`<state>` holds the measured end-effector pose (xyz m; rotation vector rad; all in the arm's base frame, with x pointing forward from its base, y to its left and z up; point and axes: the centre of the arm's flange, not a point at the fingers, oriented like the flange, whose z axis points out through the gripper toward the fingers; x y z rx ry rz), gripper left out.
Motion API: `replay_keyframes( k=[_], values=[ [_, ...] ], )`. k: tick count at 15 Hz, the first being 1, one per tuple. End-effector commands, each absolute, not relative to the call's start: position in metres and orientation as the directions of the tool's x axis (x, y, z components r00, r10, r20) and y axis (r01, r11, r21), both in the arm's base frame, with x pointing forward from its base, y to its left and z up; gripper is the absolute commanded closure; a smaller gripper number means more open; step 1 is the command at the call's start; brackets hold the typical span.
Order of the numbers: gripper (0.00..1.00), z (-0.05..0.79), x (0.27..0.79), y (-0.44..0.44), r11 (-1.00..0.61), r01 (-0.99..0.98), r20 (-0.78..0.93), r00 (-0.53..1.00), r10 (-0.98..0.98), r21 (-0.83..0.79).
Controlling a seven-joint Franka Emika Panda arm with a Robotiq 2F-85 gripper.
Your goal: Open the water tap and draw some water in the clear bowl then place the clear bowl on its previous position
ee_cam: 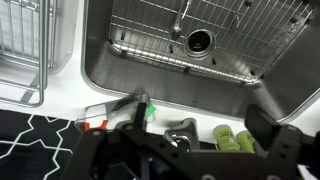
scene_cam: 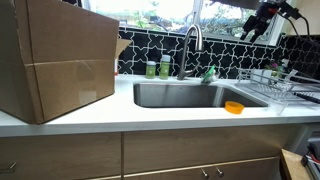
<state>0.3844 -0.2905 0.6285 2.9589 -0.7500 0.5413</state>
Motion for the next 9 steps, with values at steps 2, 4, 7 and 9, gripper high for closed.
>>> replay_keyframes(
  k=[2, 4, 7, 9],
  values=[
    [0.0, 0.608, 0.438, -0.358, -0.743, -0.661, 0.365, 0.67, -0.646, -0.102],
    [0.0, 0.594, 0.463, -0.388, -0.692, -0.705, 0.423, 0.585, -0.692, -0.158],
    [0.0, 0.564, 0.497, -0.42, -0.695, -0.699, 0.45, 0.572, -0.686, -0.171],
    [0.0, 0.547, 0.52, -0.428, -0.725, -0.673, 0.44, 0.613, -0.657, -0.145]
  ],
)
